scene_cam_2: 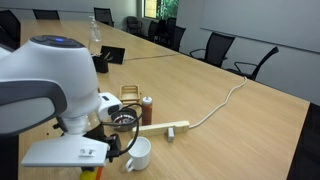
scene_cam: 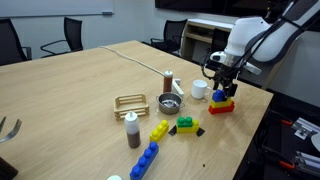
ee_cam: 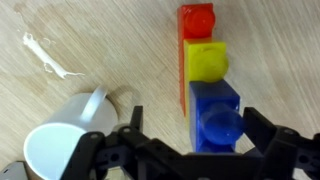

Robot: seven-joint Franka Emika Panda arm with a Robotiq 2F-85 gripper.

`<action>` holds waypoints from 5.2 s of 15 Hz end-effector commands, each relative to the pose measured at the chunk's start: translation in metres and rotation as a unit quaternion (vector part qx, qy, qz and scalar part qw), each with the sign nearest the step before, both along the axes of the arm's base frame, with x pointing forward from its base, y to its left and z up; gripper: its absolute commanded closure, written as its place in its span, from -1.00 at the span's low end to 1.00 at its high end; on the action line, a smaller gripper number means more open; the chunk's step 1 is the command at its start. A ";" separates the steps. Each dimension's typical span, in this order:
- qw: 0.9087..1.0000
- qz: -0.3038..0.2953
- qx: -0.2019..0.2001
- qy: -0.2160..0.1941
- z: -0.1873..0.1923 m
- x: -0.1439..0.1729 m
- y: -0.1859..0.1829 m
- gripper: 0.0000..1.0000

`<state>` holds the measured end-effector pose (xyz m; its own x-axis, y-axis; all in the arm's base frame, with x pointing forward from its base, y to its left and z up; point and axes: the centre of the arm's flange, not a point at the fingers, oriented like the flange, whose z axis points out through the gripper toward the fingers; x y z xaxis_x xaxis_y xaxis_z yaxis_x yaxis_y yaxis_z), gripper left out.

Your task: Put the blue-yellow building block on top of the orange building block

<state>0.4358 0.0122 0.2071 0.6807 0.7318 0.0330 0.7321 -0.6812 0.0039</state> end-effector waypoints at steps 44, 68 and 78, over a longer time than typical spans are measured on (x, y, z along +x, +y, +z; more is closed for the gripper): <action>0.995 -0.088 -0.033 -0.034 0.055 -0.012 0.014 1.00; 0.988 -0.114 -0.007 -0.102 0.030 -0.039 0.009 1.00; 0.986 -0.127 -0.011 -0.104 0.030 -0.041 0.009 1.00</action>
<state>0.4064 0.0237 0.2538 0.8141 0.5506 0.1845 0.5292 -0.8343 0.1548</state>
